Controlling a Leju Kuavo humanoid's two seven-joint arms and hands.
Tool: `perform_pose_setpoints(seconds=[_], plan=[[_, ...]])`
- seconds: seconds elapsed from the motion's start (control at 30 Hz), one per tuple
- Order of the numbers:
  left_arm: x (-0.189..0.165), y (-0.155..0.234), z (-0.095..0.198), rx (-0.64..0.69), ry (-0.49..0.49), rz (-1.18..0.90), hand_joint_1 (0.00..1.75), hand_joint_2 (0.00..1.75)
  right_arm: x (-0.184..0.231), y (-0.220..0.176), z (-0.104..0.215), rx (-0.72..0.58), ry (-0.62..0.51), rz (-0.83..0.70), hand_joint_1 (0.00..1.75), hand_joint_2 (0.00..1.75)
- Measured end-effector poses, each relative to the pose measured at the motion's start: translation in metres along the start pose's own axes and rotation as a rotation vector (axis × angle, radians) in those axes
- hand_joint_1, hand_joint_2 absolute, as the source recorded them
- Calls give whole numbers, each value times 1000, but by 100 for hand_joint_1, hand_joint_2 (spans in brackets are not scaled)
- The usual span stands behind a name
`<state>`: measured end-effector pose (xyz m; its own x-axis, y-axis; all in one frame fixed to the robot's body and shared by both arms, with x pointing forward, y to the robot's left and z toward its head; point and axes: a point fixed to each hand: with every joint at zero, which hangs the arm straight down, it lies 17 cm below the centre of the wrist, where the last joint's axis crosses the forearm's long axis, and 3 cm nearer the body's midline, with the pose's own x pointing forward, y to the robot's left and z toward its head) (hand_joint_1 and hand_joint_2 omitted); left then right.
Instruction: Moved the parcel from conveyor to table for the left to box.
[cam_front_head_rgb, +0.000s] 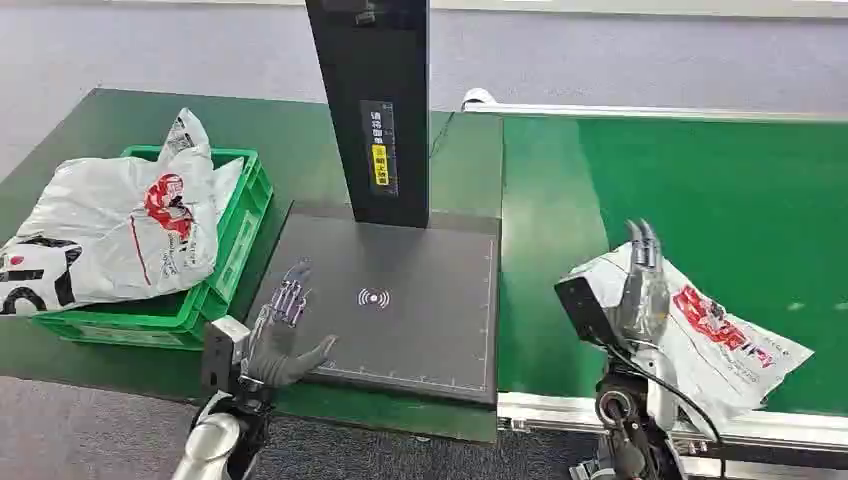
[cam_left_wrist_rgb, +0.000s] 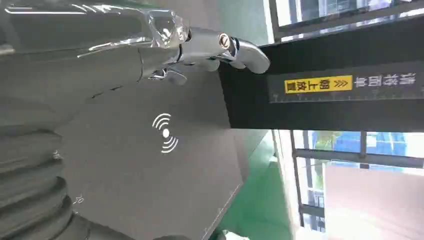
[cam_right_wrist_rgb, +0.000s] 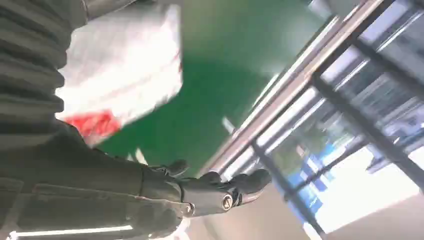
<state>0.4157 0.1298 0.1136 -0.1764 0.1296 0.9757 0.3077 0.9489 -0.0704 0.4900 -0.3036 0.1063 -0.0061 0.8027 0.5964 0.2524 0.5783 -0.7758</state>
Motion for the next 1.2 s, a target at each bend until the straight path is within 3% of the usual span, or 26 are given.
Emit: perform_pose_setpoints(seconds=[0.27,0.5,1.07,1.2], plan=[[0,8,7,19,4,-13,0,175,-68,-27,-1,28,199,139,0,175],[-4,7,8,11,30,-28,0,175,-156,-9,41,286,516,384,0,175],[-3,6,6,12,31,-28,0,175,-175,-4,56,341,565,417,0,175],[-5,8,5,27,47,-31,0,175,-198,6,79,461,616,510,0,175]])
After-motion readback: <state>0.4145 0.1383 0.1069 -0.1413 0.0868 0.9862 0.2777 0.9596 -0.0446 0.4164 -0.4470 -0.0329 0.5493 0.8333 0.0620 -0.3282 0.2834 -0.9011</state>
